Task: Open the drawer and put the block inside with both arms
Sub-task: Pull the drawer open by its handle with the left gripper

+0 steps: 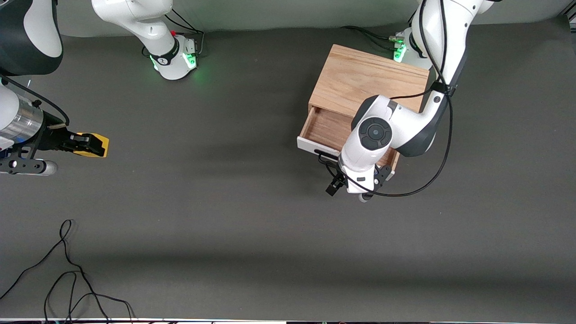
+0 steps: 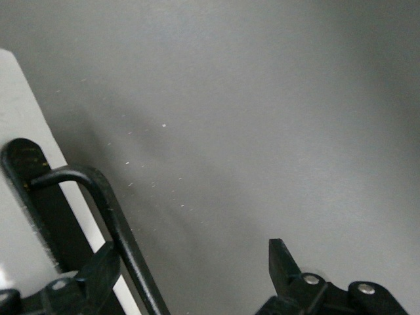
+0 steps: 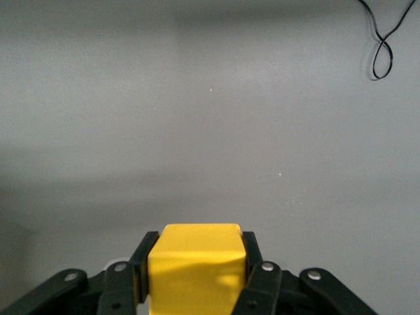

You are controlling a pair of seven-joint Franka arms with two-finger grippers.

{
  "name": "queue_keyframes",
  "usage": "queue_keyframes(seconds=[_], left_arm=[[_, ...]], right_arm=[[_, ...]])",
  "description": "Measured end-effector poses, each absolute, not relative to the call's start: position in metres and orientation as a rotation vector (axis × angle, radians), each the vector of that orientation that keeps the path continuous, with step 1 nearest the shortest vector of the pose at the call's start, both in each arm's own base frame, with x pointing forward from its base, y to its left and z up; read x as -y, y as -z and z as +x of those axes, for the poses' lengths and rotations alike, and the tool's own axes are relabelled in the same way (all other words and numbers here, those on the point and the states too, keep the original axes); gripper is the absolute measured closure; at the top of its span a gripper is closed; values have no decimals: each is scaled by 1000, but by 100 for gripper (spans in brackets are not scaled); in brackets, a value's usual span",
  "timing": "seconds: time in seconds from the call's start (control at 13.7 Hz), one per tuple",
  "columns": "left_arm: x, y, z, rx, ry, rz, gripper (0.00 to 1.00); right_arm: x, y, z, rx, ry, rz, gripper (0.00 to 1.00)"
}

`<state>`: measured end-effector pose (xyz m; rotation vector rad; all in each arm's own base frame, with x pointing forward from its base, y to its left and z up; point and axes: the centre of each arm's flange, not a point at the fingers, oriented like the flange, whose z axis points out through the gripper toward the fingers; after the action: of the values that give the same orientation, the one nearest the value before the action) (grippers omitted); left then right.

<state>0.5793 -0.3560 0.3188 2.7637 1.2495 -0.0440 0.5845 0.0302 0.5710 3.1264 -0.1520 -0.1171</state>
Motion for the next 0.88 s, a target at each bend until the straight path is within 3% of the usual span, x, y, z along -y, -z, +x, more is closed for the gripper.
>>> queue_keyframes(seconds=[0.37,0.88], left_arm=[[326,-395,610,-1217,-7,2758,0],[196,-567,598,-717,209,3080,0]], right_arm=[[-32,-568,584,148,126,3126,45],[-55,-567,582,105,134,3134,45]])
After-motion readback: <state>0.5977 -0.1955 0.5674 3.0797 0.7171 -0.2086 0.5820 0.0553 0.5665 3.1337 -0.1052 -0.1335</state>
